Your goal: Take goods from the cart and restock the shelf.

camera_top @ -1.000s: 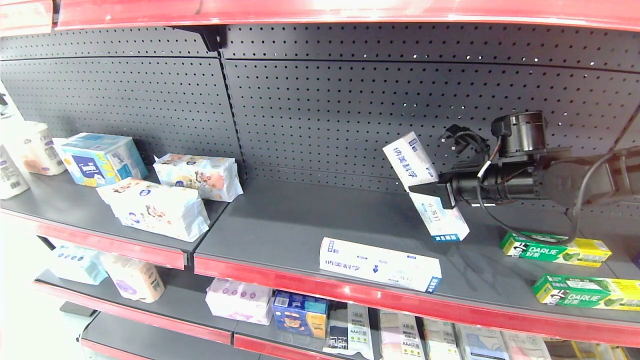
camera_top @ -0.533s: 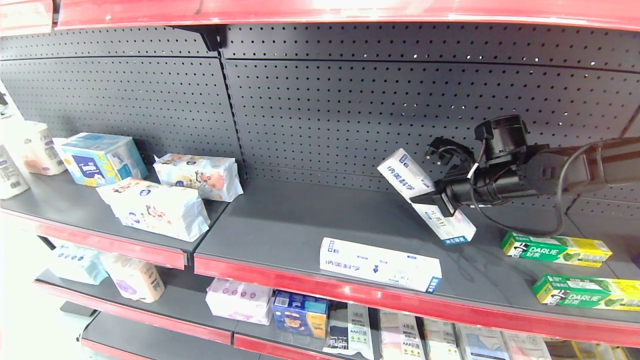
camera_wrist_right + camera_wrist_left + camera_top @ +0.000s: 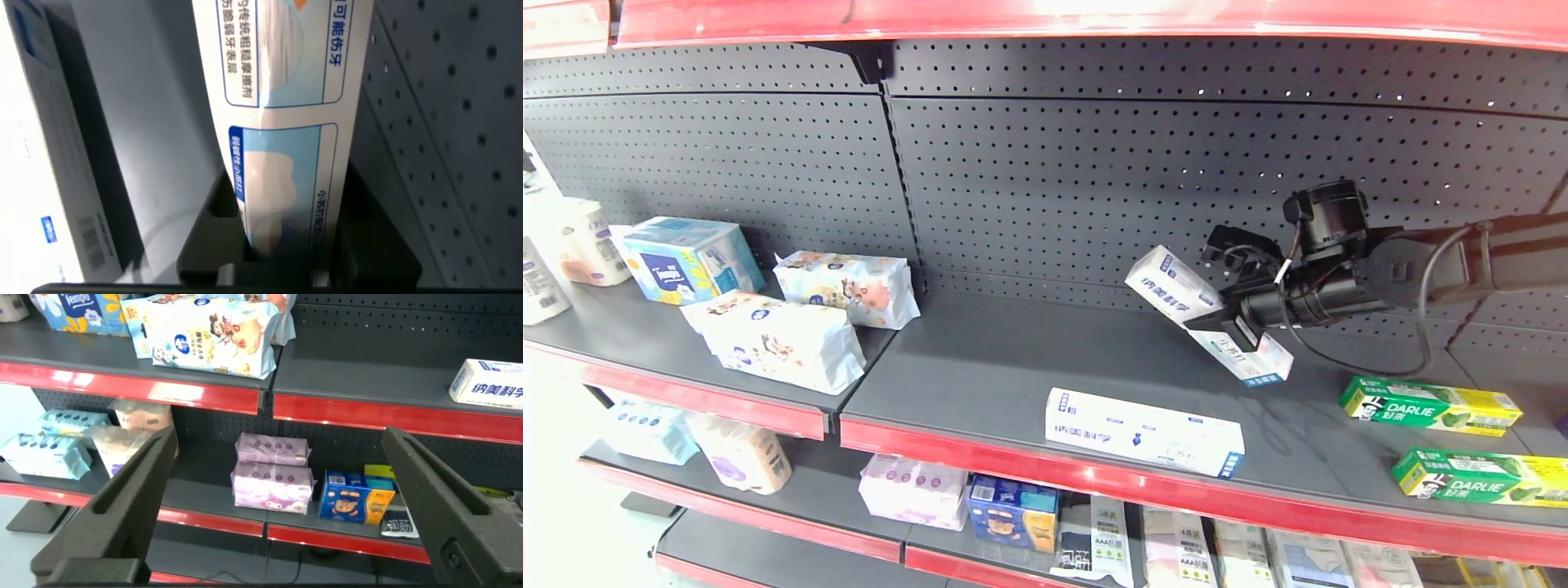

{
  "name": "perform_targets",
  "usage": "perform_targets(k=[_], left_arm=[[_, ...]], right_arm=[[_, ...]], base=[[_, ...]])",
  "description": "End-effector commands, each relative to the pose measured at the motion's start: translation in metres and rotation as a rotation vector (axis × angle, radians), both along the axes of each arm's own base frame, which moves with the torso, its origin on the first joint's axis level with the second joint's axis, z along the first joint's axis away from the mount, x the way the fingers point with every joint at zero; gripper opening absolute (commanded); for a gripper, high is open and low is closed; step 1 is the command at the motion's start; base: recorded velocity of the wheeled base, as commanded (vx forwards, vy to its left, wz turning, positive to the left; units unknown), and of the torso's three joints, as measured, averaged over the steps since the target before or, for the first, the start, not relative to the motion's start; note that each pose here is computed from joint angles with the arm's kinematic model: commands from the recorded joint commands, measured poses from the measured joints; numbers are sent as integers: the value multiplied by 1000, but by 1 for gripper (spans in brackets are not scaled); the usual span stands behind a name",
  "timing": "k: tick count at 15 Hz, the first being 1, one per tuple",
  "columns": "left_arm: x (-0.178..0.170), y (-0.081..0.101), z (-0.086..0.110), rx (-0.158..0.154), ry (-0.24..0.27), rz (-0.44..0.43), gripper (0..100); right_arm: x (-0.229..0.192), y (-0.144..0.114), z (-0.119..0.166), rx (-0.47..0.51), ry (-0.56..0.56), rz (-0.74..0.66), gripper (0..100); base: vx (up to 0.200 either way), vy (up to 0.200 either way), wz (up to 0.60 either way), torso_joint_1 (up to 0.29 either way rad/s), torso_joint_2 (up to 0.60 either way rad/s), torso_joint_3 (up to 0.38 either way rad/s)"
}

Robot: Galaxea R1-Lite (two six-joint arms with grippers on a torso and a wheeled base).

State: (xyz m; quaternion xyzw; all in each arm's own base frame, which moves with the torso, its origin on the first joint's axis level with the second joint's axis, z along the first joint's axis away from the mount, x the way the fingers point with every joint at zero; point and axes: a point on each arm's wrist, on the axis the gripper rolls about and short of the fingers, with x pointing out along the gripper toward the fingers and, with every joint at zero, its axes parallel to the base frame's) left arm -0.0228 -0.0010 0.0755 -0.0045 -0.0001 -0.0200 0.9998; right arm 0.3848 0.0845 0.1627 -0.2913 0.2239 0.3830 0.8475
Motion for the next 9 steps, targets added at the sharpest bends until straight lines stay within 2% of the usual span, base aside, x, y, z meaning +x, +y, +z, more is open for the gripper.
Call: perform_targets(k=[1,5,9], left_arm=[[0,0,0,0,-1,0,100],[0,0,0,0,-1,0,100],[0,0,0,0,0,0,100]], right_arm=[[1,2,-2,-12,12,-4,0],[1,9,-10,-22,55,13,0],[3,33,-14,-18,66,59,0]], base=[[0,0,0,0,0,0],[0,0,0,0,0,0],[0,0,0,0,0,0]])
